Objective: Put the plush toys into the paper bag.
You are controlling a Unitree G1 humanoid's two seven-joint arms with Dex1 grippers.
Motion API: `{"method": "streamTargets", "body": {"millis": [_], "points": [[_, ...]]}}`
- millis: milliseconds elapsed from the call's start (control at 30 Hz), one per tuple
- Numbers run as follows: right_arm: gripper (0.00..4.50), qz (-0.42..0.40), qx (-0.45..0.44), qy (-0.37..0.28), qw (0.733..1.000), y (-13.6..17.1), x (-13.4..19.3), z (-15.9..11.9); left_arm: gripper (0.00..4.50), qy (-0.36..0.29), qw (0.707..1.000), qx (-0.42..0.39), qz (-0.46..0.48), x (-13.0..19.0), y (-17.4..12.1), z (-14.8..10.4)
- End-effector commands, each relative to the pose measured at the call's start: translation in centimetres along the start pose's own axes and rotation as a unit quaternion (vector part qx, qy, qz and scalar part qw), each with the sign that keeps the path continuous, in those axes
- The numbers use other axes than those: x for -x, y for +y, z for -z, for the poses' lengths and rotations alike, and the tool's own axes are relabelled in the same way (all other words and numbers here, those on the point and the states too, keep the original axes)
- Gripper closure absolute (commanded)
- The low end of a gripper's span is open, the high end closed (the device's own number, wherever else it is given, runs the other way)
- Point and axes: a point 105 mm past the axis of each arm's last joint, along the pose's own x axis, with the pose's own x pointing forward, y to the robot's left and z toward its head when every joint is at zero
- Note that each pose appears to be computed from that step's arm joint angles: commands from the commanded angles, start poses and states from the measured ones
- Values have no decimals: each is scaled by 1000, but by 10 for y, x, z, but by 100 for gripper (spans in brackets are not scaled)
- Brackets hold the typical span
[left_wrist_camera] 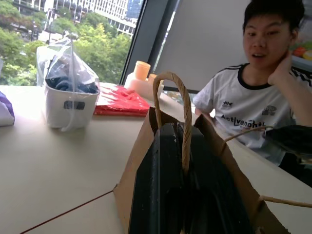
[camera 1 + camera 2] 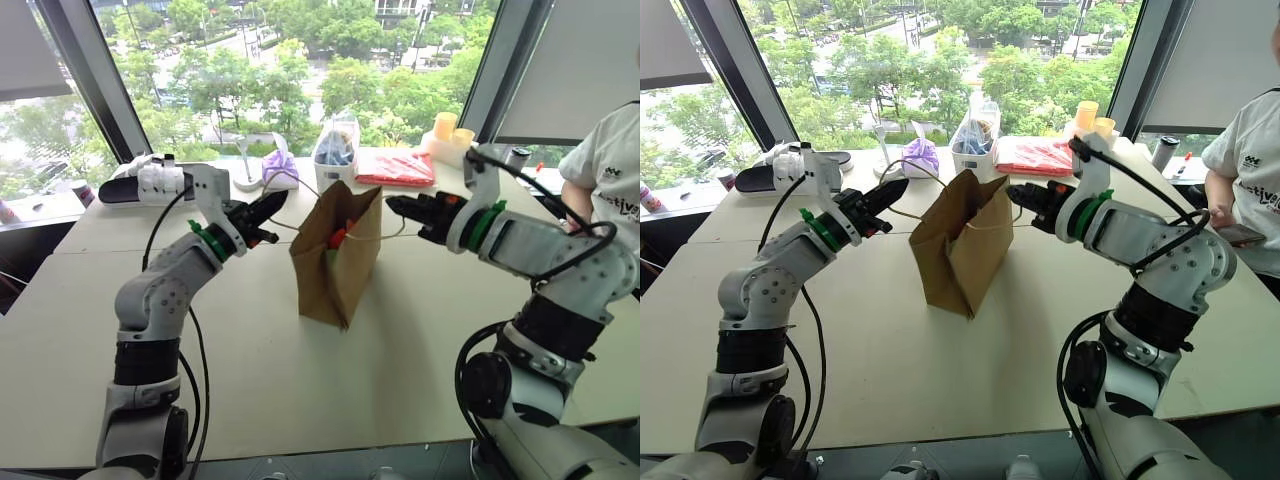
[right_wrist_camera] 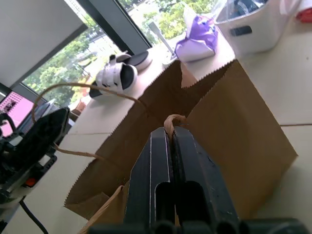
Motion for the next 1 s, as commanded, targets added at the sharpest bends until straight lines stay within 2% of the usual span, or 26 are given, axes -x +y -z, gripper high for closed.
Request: {"method": "streamTargets", "body": {"millis": [33,133,233,333,433,667,700,867,1000], "points": [[449,-11,32,-18,999,9,9,-8,450,-34,999,-28,28,-6,-18,-22],[449,-8,36,-17,999,7,12,-6,450,-28,999,-26,30,-7,-19,-16],[449,-1,42,-13,999,4,15,-3,450,2,998,-43,34,-5,-20,1],[449,-7,45,-20,999,7,16,-7,450,3,999,-35,37,-4,-19,2],[362,-17,49,-28,998,11,18,-12,367,-5,999,-30,34,-4,-16,-4],[8,-39,85,-55,994,24,29,-34,17,-38,998,-5,53,0,-18,-29],[1,-39,93,-56,993,25,31,-37,4,-41,997,0,61,2,-21,-33],[1,-55,124,-63,989,30,46,-50,4,-23,995,-13,99,12,-35,-41],[1,6,144,-74,987,4,70,-62,4,32,991,-87,93,34,-31,-36]]}}
